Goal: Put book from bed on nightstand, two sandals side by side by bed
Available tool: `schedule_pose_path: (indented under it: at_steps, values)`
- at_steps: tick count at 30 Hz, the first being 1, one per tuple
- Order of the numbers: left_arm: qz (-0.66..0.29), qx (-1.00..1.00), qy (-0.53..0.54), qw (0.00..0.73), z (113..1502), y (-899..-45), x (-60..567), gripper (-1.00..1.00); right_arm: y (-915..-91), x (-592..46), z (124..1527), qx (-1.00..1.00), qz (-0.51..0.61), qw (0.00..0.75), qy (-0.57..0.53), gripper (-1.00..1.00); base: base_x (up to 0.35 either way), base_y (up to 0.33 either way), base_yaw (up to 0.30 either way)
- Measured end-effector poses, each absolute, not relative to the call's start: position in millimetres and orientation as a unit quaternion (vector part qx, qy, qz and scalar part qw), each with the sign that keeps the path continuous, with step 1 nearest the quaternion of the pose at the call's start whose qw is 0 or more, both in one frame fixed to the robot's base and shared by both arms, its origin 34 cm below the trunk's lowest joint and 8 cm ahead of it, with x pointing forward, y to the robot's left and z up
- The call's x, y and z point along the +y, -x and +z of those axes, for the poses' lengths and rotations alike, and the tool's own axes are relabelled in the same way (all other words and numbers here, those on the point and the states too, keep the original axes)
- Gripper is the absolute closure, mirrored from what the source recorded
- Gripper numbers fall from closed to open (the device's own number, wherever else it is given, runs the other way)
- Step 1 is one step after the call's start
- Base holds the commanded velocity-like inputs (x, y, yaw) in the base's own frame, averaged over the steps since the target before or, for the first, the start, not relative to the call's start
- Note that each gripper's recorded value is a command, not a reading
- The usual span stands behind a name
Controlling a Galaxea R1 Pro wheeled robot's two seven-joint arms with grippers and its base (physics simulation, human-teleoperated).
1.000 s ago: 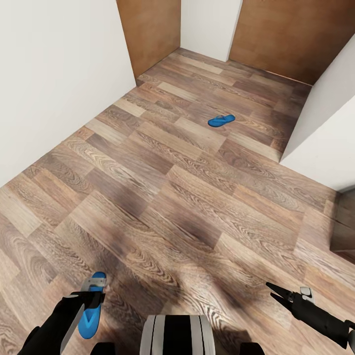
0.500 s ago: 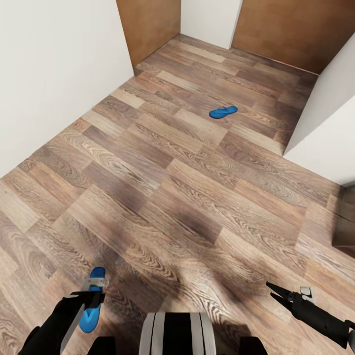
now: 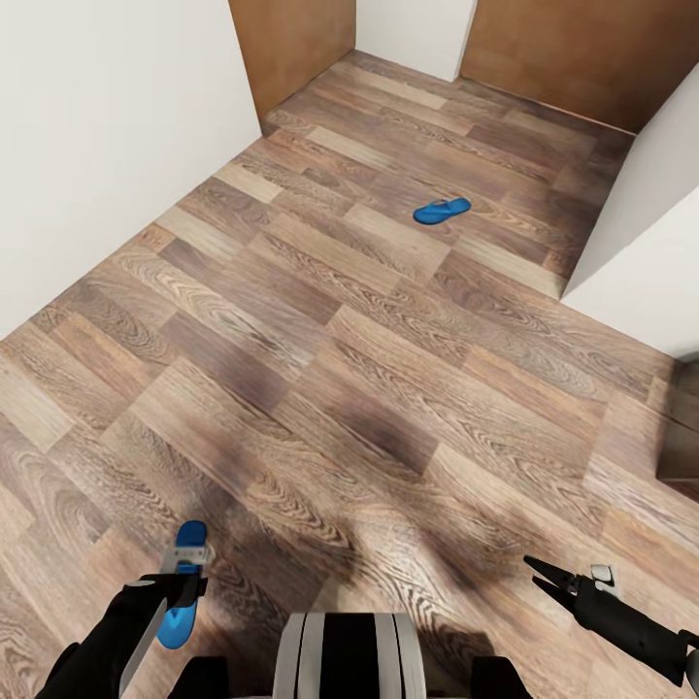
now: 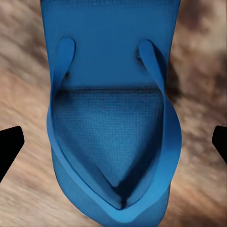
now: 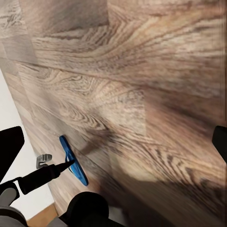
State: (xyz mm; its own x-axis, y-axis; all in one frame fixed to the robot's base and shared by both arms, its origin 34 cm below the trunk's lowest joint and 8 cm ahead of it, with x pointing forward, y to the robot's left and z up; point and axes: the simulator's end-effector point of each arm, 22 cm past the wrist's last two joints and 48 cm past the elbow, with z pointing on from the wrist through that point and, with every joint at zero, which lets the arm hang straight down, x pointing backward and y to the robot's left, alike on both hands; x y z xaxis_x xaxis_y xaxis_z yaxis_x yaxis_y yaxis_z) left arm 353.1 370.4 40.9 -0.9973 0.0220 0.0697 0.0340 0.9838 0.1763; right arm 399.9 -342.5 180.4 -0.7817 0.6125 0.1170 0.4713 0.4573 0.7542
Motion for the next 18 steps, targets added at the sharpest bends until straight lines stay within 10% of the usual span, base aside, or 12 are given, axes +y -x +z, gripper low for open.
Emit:
schedule_pose_path:
  at_steps: [18]
  values:
    - [-0.089,-0.995,0.015,0.042,36.1,-345.8,370.5,-1.0,-395.3,-342.4,175.1,0.85,0.409,0.079,-0.322,-1.0,0.0,0.0,0.0]
